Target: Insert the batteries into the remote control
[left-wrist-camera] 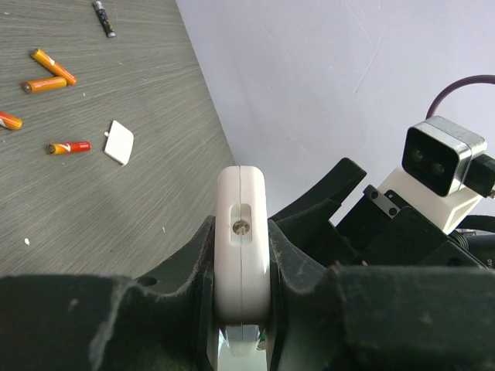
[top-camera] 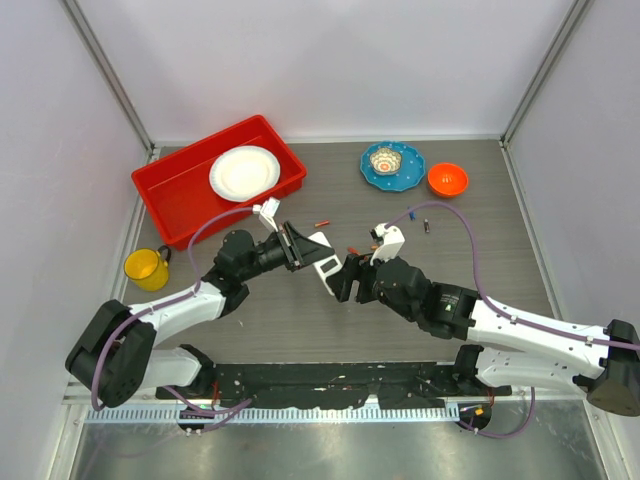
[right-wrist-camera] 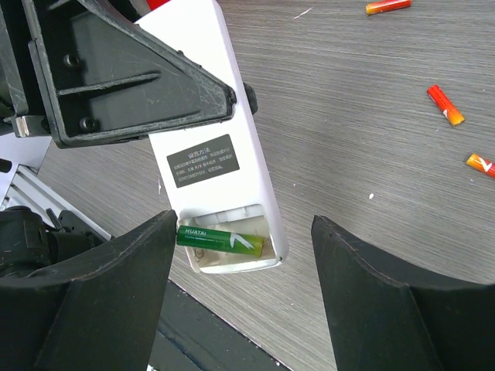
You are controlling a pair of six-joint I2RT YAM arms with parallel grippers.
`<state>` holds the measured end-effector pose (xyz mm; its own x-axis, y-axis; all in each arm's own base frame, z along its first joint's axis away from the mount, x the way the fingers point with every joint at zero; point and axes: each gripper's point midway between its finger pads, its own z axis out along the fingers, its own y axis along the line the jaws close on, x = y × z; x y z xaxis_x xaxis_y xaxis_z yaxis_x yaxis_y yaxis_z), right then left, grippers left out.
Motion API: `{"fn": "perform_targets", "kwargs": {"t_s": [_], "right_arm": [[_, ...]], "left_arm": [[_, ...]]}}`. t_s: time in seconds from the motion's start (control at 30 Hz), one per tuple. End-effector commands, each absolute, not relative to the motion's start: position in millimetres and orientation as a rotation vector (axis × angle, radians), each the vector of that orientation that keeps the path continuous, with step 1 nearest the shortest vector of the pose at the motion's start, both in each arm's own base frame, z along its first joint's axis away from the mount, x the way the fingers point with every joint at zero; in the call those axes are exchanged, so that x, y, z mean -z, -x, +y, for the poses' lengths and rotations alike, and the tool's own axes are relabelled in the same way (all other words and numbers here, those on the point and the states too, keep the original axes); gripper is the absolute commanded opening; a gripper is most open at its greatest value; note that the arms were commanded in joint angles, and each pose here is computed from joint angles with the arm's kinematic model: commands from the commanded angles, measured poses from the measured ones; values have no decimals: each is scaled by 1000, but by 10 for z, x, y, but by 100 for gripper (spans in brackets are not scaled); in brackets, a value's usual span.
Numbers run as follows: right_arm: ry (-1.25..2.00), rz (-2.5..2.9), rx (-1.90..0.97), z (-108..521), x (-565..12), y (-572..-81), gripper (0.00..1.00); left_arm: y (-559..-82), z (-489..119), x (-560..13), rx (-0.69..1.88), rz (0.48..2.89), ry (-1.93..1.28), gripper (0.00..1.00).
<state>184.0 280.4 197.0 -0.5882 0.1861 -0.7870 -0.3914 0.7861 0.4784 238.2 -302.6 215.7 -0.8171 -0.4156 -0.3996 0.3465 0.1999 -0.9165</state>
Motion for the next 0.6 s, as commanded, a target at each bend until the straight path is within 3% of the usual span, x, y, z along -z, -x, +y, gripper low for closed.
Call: {"fn": "perform_targets", "kwargs": {"t_s": [0.0, 0.37, 0.57], "right_arm": [[108, 2017, -826, 2821, -2070, -1891, 75], [127, 2028, -826, 2826, -2022, -1871, 71], [145, 2034, -813, 2811, -1977, -1865, 62]], "left_arm": [[-2393, -2992, -2385, 1686, 1787, 33, 0], [-2401, -2988, -2425, 1688, 1776, 39, 0], [-2376, -2990, -2475, 1702, 1768, 29, 0]]}}
